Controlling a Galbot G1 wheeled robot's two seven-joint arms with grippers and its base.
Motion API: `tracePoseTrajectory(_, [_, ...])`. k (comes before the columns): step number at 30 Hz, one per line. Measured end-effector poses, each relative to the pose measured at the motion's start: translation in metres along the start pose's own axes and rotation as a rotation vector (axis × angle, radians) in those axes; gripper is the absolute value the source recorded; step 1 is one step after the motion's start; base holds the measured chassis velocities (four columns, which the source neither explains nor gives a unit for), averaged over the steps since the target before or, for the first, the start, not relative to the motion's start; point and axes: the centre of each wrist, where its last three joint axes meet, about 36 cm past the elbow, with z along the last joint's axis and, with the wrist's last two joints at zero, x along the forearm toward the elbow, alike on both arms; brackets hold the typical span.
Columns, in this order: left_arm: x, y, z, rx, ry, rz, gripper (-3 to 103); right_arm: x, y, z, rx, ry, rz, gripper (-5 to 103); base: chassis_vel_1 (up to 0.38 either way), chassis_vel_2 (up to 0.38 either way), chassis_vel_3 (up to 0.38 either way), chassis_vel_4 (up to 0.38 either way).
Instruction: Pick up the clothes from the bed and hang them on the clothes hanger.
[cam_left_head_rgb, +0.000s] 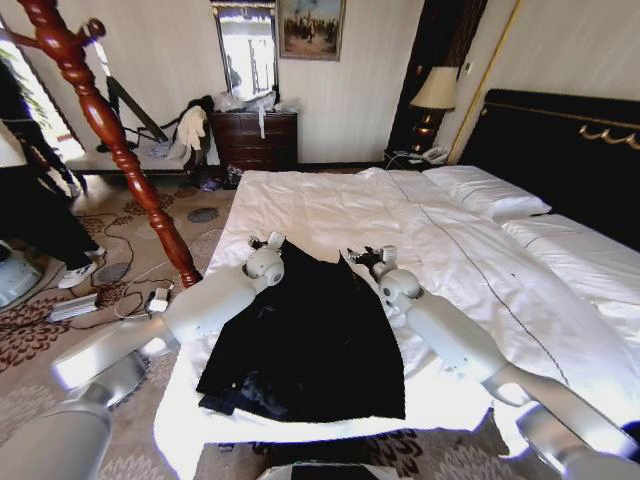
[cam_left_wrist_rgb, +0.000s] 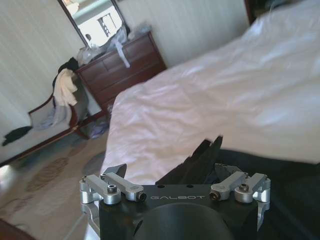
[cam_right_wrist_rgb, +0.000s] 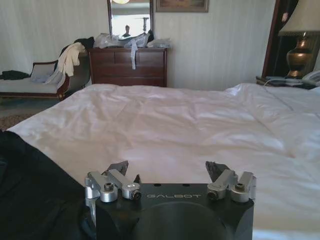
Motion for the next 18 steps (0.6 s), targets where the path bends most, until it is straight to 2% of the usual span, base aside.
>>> tracePoseTrajectory(1, [0.004, 0.006, 0.005, 0.049, -0.041, 0.02, 100, 0.009, -0.005, -0.001, 0.006, -0.019, 0.008, 88, 0.0, 0.0, 0.0, 0.0])
tracePoseTrajectory(2, [0.006, 0.009, 0.009, 0.074, -0.07, 0.031, 100, 0.015, -0.009, -0.002, 0.01, -0.035, 0.015, 88, 0.0, 0.0, 0.0, 0.0])
tracePoseTrajectory(3, [0.006, 0.009, 0.009, 0.074, -0.07, 0.031, 100, 0.015, -0.009, -0.002, 0.01, -0.035, 0.015, 88, 0.0, 0.0, 0.0, 0.0])
tracePoseTrajectory(4, [0.009, 0.014, 0.013, 0.104, -0.112, 0.043, 100, 0.022, -0.013, -0.003, 0.018, -0.057, 0.025, 97, 0.0, 0.0, 0.0, 0.0])
tracePoseTrajectory(5, [0.015, 0.024, 0.022, 0.147, -0.166, 0.056, 100, 0.036, -0.022, -0.006, 0.035, -0.093, 0.051, 99, 0.0, 0.0, 0.0, 0.0])
tracePoseTrajectory(7, [0.027, 0.037, 0.034, 0.183, -0.172, 0.048, 100, 0.059, -0.035, -0.005, 0.058, -0.125, 0.095, 100, 0.0, 0.0, 0.0, 0.0])
tracePoseTrajectory(9, [0.032, 0.042, 0.038, 0.193, -0.175, 0.045, 100, 0.065, -0.037, -0.004, 0.06, -0.128, 0.101, 100, 0.0, 0.0, 0.0, 0.0])
tracePoseTrajectory(11, [0.052, 0.063, 0.06, 0.231, -0.206, 0.039, 100, 0.094, -0.048, 0.007, 0.069, -0.143, 0.126, 100, 0.0, 0.0, 0.0, 0.0])
tracePoseTrajectory(12, [0.052, 0.063, 0.06, 0.231, -0.206, 0.039, 100, 0.094, -0.048, 0.007, 0.069, -0.143, 0.126, 100, 0.0, 0.0, 0.0, 0.0])
tracePoseTrajectory(14, [0.071, 0.081, 0.08, 0.257, -0.236, 0.025, 100, 0.121, -0.061, 0.011, 0.076, -0.171, 0.158, 100, 0.0, 0.0, 0.0, 0.0])
tracePoseTrajectory(18, [0.09, 0.099, 0.103, 0.284, -0.275, -0.002, 100, 0.151, -0.07, 0.018, 0.061, -0.199, 0.18, 100, 0.0, 0.0, 0.0, 0.0])
